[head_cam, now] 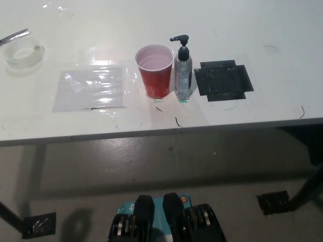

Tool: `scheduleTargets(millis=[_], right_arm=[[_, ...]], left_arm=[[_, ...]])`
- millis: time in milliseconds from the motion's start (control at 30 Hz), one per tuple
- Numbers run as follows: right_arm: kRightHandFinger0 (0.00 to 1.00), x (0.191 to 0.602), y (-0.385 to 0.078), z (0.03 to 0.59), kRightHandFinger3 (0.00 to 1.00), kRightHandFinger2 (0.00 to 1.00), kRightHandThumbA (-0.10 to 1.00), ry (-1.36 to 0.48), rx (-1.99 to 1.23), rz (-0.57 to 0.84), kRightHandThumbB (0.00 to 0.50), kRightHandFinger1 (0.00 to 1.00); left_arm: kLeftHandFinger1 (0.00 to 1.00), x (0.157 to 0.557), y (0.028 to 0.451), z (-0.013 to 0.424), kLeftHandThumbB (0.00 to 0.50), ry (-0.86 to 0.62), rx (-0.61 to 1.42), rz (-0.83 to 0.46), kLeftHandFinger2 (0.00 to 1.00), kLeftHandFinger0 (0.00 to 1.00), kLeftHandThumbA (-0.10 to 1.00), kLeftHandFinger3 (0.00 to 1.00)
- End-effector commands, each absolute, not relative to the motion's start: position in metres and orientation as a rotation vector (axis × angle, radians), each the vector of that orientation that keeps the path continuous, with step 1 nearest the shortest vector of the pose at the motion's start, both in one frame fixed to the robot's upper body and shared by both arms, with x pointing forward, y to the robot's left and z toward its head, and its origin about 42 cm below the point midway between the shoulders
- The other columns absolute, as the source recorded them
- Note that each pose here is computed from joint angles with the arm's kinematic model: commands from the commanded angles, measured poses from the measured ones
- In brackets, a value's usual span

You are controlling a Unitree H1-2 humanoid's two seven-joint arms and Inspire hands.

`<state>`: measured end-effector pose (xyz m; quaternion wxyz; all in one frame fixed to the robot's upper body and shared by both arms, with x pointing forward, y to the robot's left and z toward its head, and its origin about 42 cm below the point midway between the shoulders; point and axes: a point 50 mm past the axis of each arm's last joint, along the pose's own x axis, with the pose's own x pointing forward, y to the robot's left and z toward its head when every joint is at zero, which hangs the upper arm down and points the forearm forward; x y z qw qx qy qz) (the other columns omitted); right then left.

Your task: The robot uses its right hand to press the hand soap kept in the middle of the table to get liquid hand soap out

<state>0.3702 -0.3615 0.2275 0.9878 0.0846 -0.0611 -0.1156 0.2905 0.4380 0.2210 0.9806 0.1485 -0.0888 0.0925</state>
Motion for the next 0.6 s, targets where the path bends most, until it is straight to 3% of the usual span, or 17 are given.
scheduleTargets(millis=[0,33,100,167,333,400,433,533,567], right_arm=[[0.87,0.379,-0.349,0.294,0.98,0.89,1.00,-0.294,0.015,-0.156,0.244,0.86],[0.91,0.382,-0.345,0.304,1.00,0.93,1.00,-0.313,-0.024,-0.121,0.210,0.91],[1.00,0.387,-0.336,0.321,1.00,0.98,1.00,-0.337,-0.088,-0.074,0.234,0.98],[1.00,0.394,-0.325,0.338,1.00,1.00,1.00,-0.353,-0.129,-0.037,0.277,1.00],[1.00,0.409,-0.295,0.380,1.00,1.00,1.00,-0.420,-0.293,0.060,0.229,1.00],[1.00,0.419,-0.274,0.400,1.00,1.00,1.00,-0.445,-0.358,0.098,0.264,1.00],[1.00,0.426,-0.261,0.410,1.00,1.00,1.00,-0.456,-0.393,0.131,0.307,1.00],[1.00,0.439,-0.244,0.420,1.00,1.00,1.00,-0.499,-0.440,0.188,0.312,1.00],[1.00,0.445,-0.235,0.425,1.00,1.00,1.00,-0.521,-0.468,0.217,0.277,1.00]], left_arm=[[0.40,0.291,0.443,0.241,0.000,-0.235,0.328,0.169,0.51,0.33,0.65,0.65],[0.41,0.291,0.444,0.241,0.000,-0.233,0.332,0.174,0.51,0.34,0.65,0.65],[0.40,0.294,0.443,0.242,0.000,-0.239,0.322,0.162,0.50,0.33,0.65,0.65],[0.40,0.294,0.443,0.242,0.000,-0.239,0.322,0.162,0.49,0.32,0.64,0.64],[0.40,0.294,0.443,0.240,0.000,-0.243,0.323,0.157,0.50,0.32,0.64,0.64],[0.40,0.293,0.443,0.240,0.000,-0.236,0.323,0.160,0.50,0.33,0.65,0.65],[0.40,0.293,0.443,0.240,0.000,-0.228,0.322,0.163,0.50,0.33,0.65,0.65],[0.39,0.293,0.443,0.241,0.000,-0.229,0.325,0.160,0.49,0.33,0.66,0.65],[0.40,0.293,0.443,0.241,0.000,-0.228,0.324,0.161,0.49,0.33,0.66,0.65]])
